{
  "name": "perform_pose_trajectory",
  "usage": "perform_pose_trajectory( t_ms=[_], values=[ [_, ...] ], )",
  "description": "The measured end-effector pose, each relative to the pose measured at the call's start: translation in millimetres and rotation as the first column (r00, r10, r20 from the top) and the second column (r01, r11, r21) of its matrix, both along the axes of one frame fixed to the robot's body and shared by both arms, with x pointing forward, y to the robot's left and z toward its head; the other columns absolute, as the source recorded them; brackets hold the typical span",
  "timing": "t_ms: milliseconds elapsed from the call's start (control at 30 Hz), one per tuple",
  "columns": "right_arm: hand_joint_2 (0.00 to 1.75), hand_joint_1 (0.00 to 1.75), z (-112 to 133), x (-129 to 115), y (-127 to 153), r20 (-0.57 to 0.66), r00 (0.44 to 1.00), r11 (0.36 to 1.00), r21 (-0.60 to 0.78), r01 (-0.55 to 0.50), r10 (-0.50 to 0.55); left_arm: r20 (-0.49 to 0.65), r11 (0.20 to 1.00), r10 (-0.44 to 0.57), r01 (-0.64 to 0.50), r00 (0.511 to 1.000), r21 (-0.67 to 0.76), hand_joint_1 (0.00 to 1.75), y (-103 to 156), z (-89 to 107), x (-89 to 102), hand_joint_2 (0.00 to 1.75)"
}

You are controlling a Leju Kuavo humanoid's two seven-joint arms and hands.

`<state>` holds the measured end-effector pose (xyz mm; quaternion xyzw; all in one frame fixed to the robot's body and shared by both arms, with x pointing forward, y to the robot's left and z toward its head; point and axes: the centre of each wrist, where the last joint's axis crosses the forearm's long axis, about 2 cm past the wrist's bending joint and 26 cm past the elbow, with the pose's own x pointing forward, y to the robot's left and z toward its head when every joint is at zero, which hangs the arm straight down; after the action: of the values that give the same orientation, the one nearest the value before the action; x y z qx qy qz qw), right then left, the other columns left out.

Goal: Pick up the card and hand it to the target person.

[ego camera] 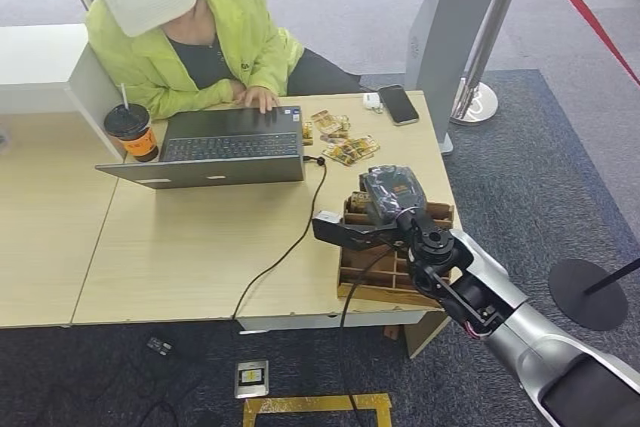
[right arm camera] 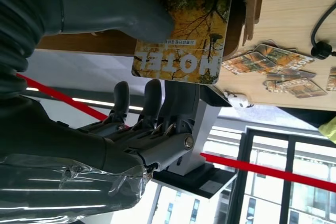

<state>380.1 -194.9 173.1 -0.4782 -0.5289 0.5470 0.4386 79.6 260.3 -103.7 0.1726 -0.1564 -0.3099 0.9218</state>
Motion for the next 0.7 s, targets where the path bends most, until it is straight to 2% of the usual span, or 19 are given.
perform_pose_trajectory(
  t_ms=[500, 600, 700],
  values=[
    [1.75, 0.87, 1.5, 0.4, 0.5, 0.008, 1.000, 1.000, -0.004, 0.002, -0.002, -0.004, 1.000, 0.003, -0.003, 1.000, 0.003, 0.00, 0.0, 0.0, 0.0, 0.00],
    [1.75, 0.90, 1.9, 0.4, 0.7, 0.010, 1.000, 1.000, -0.005, 0.002, -0.001, -0.004, 1.000, 0.003, -0.003, 1.000, 0.003, 0.00, 0.0, 0.0, 0.0, 0.00],
    [1.75, 1.01, 2.3, 0.4, 0.9, 0.011, 1.000, 1.000, -0.004, 0.001, -0.001, -0.005, 1.000, 0.005, -0.005, 1.000, 0.003, 0.00, 0.1, 0.0, 0.0, 0.00]
  ],
)
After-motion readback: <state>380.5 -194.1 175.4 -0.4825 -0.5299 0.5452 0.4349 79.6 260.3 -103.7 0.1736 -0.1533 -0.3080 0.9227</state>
